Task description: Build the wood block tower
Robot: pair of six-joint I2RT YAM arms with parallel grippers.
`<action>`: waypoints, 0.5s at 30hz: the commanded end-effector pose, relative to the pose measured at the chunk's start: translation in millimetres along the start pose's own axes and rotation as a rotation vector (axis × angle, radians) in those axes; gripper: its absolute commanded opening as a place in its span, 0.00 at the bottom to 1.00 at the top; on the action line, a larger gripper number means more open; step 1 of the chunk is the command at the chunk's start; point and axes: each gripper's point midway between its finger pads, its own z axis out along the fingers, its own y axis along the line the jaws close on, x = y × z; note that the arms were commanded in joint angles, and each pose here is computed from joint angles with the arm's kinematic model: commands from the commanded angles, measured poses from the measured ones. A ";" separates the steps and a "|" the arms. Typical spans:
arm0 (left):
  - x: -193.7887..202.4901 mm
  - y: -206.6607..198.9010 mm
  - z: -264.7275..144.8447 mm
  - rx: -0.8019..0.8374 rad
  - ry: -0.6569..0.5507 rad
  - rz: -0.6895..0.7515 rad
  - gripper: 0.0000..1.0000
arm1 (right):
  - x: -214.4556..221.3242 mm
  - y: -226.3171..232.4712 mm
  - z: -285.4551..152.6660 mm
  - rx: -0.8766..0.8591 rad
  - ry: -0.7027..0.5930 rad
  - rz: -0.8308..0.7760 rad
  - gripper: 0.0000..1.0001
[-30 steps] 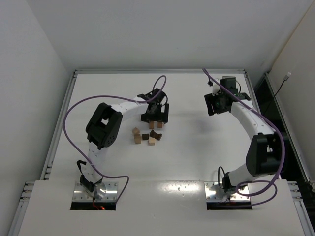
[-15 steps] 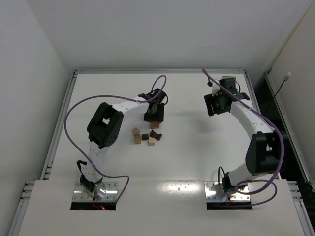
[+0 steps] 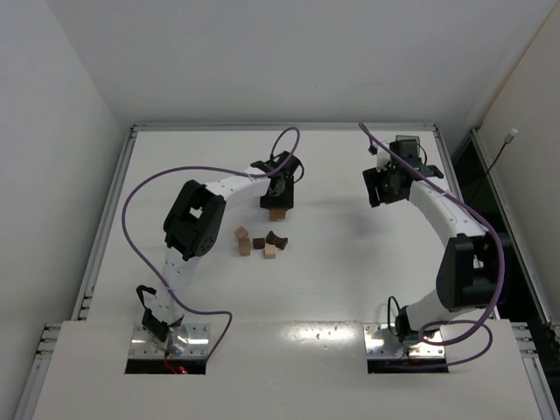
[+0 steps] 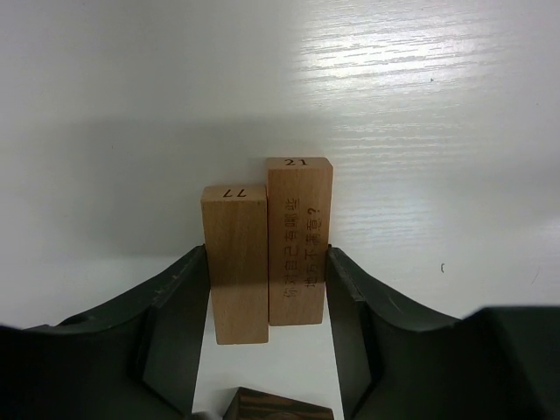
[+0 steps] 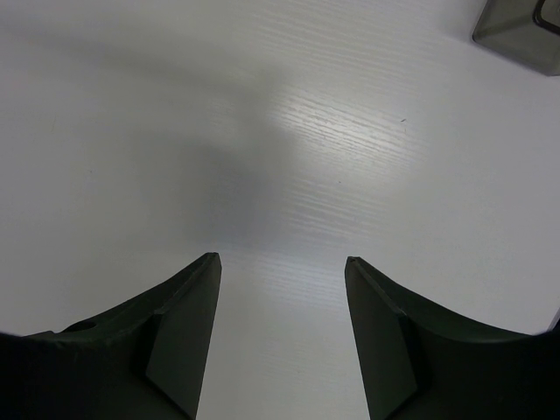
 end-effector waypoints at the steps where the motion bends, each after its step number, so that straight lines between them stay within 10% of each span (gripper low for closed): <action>1: -2.8 5.3 5.4 -0.042 -0.006 -0.034 0.00 | 1.2 3.1 2.1 -0.011 0.000 -0.010 0.56; 10: 0.7 16.1 2.1 -0.105 -0.015 -0.127 0.00 | 0.9 5.4 2.1 -0.020 -0.001 0.009 0.56; 13: 3.0 12.8 1.7 -0.085 0.000 -0.117 0.48 | 0.3 8.7 2.2 -0.025 -0.002 0.001 0.56; 15: -0.7 9.7 -1.5 -0.067 -0.009 -0.112 0.61 | -0.3 12.0 2.2 -0.030 -0.003 -0.007 0.56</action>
